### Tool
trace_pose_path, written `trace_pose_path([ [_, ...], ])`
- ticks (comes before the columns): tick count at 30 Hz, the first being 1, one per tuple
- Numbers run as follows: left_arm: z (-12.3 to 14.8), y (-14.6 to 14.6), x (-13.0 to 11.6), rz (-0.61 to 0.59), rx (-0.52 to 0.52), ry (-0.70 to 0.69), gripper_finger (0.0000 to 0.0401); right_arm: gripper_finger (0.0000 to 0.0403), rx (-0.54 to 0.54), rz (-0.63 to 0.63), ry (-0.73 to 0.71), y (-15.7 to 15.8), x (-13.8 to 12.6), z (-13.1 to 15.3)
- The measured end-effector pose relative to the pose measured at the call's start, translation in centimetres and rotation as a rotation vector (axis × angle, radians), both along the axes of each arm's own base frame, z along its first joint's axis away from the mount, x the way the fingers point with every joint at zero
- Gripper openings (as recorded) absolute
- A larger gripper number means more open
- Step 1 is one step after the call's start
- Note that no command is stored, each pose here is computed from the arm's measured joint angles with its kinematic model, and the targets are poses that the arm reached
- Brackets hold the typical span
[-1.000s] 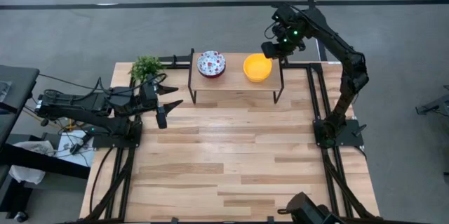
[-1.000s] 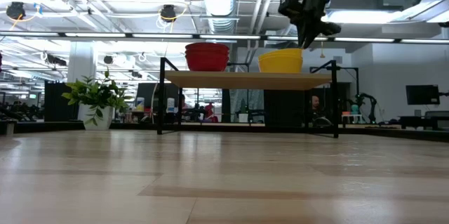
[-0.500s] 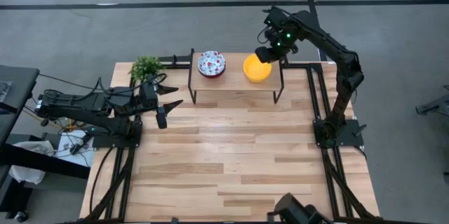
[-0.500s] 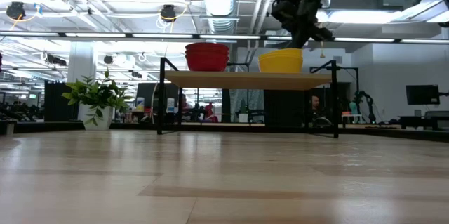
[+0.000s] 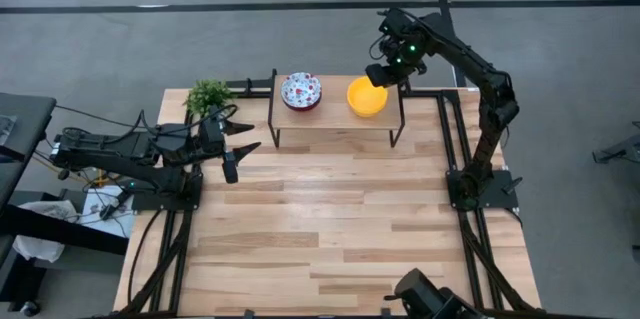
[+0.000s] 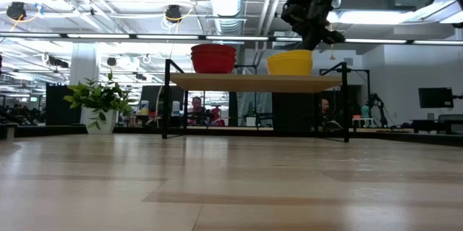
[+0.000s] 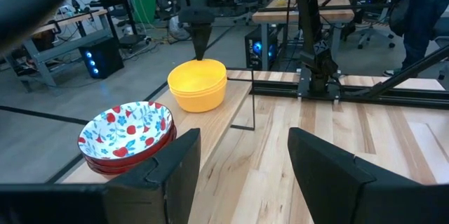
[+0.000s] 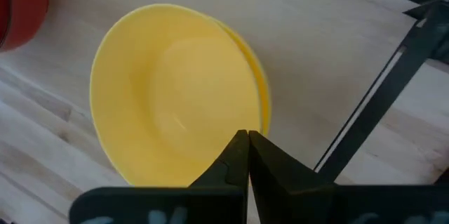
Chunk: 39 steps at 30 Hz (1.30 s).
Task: Pick & Place Mini bowls
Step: Stack the yellow bowl on the yellow bowls on the shelf, then return to Home Position
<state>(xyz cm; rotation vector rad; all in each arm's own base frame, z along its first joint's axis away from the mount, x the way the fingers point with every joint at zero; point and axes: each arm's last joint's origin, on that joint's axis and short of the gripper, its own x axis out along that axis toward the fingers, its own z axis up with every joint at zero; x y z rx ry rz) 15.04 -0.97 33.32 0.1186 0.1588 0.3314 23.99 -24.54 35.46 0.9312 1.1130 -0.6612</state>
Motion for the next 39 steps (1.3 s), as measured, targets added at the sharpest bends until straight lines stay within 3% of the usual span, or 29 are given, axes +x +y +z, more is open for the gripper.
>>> trace_pose_path([
  [12,0.0,0.0,0.0,0.000,0.000,0.000,0.0214,0.0000,0.043,0.004,0.006,-0.2,0.2,-1.7],
  [21,0.0,0.0,0.0,0.000,0.000,0.000,0.0214,0.0000,0.000,0.016,-0.039,0.4,0.2,0.5],
  [30,0.0,0.3,-1.1,0.033,-0.003,0.012,0.0214,0.0000,-0.181,0.224,-0.110,3.6,0.6,4.1],
  [39,0.5,0.6,-4.1,0.009,-0.093,-0.070,0.0214,0.0000,-0.410,0.322,-0.263,7.7,-1.9,8.9],
])
